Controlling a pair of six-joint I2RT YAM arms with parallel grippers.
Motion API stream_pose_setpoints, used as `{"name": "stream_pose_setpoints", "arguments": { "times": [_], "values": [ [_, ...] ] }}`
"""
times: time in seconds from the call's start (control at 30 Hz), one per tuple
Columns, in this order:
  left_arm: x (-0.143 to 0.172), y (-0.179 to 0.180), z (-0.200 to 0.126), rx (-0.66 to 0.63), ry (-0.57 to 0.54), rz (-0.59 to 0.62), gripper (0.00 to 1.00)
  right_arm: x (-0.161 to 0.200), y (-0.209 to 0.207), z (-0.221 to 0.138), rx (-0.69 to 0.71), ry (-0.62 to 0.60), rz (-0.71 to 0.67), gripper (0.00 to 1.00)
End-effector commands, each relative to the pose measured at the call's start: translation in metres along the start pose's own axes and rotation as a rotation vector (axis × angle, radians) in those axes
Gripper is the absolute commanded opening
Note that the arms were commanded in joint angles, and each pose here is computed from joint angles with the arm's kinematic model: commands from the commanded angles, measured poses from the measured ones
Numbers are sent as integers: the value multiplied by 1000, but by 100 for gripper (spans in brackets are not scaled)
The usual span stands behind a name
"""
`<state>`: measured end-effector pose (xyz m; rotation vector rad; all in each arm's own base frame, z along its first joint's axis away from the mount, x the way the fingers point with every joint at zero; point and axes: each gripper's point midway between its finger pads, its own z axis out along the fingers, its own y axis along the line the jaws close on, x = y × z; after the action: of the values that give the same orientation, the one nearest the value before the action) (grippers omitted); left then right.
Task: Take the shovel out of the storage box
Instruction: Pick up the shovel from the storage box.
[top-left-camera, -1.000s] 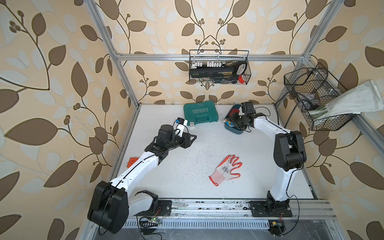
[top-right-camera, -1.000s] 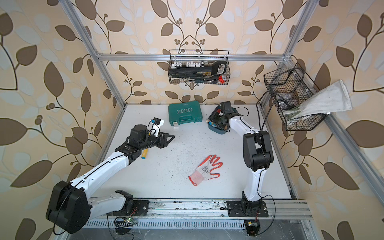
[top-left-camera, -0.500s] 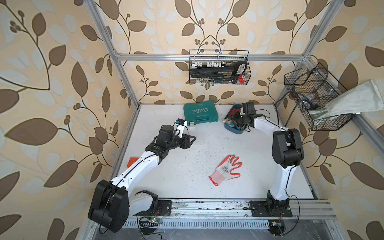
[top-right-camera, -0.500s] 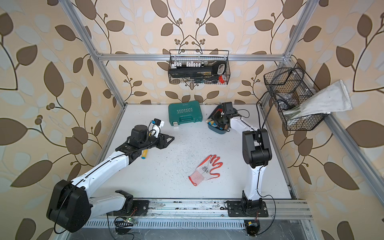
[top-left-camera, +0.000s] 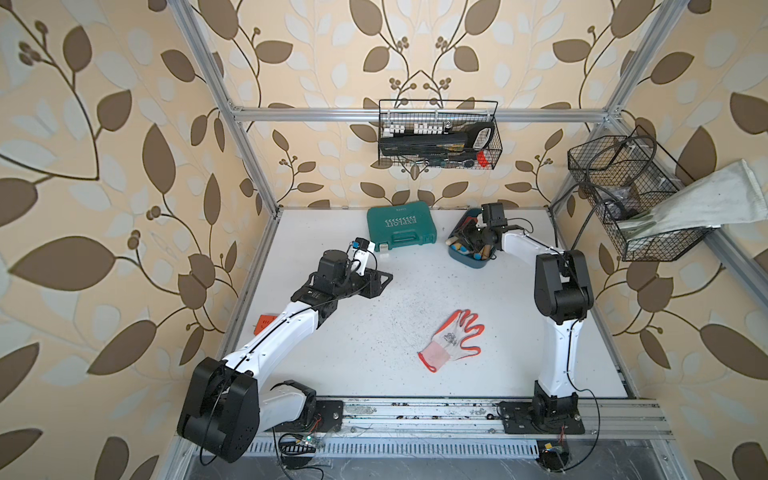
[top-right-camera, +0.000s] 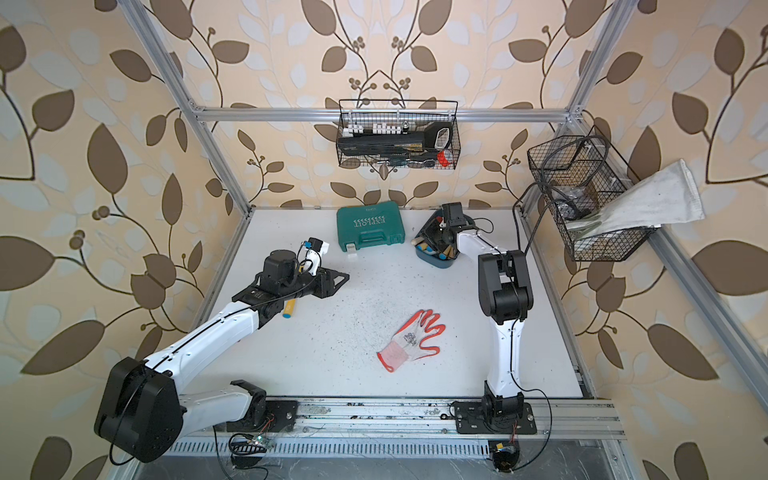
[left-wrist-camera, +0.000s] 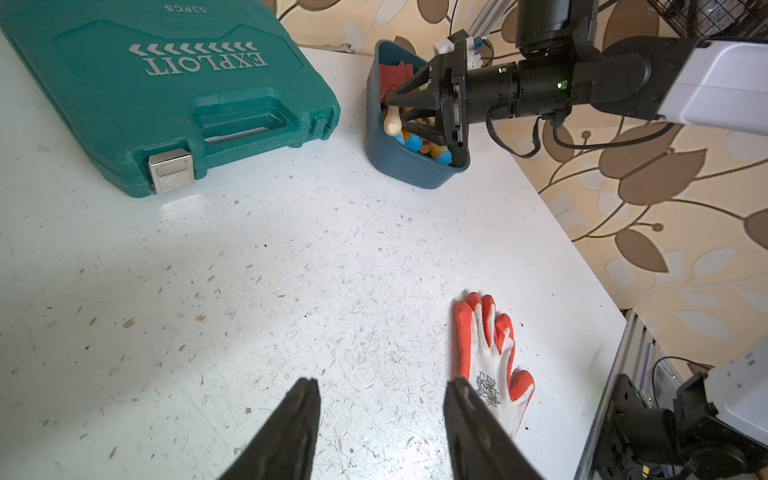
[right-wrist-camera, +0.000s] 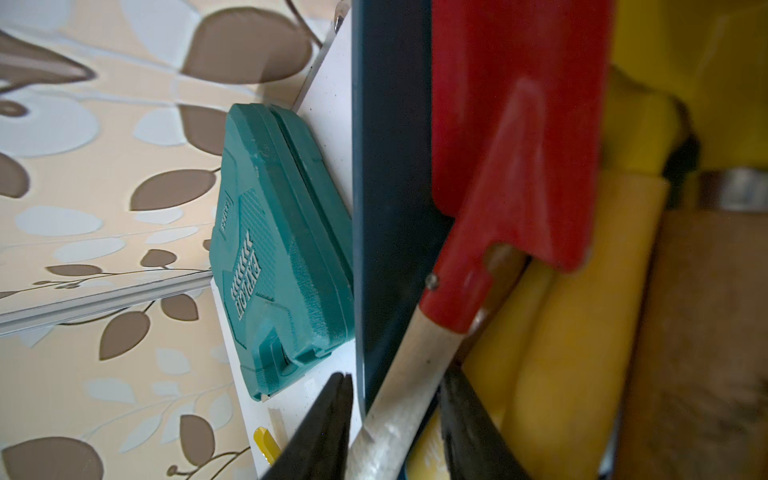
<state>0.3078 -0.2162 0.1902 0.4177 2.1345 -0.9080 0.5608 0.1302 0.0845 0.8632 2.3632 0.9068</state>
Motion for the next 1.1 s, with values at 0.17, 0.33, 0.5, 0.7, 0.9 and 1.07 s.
{"name": "stream_pose_setpoints", "arguments": {
  "times": [0.17,0.33,0.5,0.7,0.9,1.07],
  "values": [
    [-13,-10,2,35,-21,14,53,-1,-1,17,-40,22,15,26],
    [-17,-12,2,40,-32,12,53,-5,6,2,-53,-17,3,22],
    [-25,-16,-1,48,-69,-5,53,-13,27,-26,-101,-88,-31,8],
    [-28,-14,-10,17,-101,-8,53,-9,49,-56,-114,-124,-116,7],
    [-35,-24,-18,44,-112,1,54,16,76,-97,-116,-183,-302,7],
    [-37,-36,-32,75,-139,30,54,59,104,-131,-111,-233,-513,5]
  ]
}}
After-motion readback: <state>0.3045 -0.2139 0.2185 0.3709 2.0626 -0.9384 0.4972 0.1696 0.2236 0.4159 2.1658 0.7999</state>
